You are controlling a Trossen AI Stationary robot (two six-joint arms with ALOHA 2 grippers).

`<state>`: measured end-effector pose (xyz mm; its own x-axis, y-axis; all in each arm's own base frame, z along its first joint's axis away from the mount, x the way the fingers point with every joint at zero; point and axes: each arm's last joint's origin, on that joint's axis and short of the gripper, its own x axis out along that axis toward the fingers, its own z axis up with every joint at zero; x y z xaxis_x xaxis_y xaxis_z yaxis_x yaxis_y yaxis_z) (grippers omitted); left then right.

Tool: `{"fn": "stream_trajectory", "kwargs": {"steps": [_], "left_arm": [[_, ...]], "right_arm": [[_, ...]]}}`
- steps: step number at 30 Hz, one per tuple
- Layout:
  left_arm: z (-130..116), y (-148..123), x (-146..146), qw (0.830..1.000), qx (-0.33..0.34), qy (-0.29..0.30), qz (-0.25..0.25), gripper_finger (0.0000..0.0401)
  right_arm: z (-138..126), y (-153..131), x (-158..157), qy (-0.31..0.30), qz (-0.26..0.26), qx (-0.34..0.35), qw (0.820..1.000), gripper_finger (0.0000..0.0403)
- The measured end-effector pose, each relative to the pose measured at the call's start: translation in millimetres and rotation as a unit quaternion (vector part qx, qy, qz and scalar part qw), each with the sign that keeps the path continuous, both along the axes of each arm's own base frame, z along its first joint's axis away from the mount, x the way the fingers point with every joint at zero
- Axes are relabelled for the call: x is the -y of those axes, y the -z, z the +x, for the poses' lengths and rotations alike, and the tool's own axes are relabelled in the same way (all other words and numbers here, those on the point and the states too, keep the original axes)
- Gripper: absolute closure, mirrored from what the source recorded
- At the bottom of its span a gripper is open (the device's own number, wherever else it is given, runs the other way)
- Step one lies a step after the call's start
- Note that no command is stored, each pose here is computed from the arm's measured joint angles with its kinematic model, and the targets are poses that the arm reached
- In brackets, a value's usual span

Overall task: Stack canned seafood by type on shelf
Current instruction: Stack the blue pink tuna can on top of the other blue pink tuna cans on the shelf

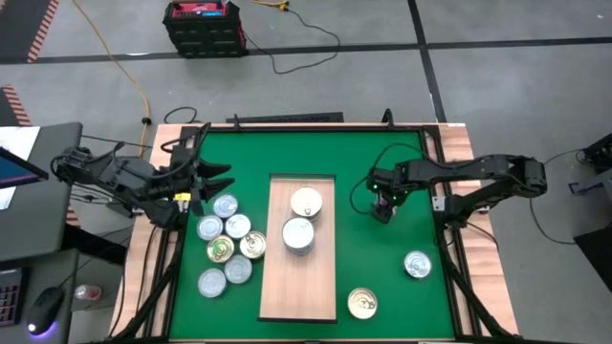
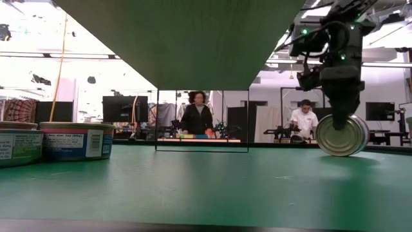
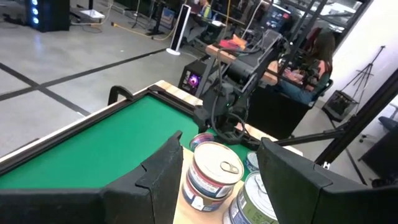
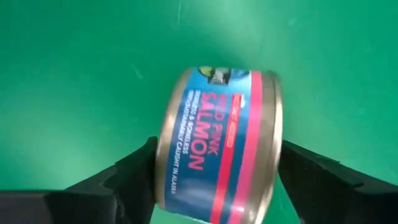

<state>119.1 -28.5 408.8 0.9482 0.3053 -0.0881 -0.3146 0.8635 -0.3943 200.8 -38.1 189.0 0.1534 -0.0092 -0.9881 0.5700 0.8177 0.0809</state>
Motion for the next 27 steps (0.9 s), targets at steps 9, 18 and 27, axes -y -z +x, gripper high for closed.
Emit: {"fn": "stream_trajectory", "kwargs": {"steps": [9, 18, 27], "left_arm": [[-0.7, 5.8, -0.2, 1.0, -0.027, 0.0, 0.004, 0.0202], [1.6, 8.2, 1.2, 0.999, -0.026, 0.012, -0.042, 0.0202], [3.3, 8.4, -2.0, 0.998, -0.024, 0.017, -0.062, 0.0202]], "right_arm": [[4.1, -1.6, -18.4, -0.166, -0.001, 0.014, 0.986, 0.0195], [30.1, -67.6, -58.6, -0.302, -0.041, 0.093, 0.948, 0.0195], [42.5, -151.5, -96.3, -0.445, -0.294, 0.177, 0.827, 0.0181]]}}
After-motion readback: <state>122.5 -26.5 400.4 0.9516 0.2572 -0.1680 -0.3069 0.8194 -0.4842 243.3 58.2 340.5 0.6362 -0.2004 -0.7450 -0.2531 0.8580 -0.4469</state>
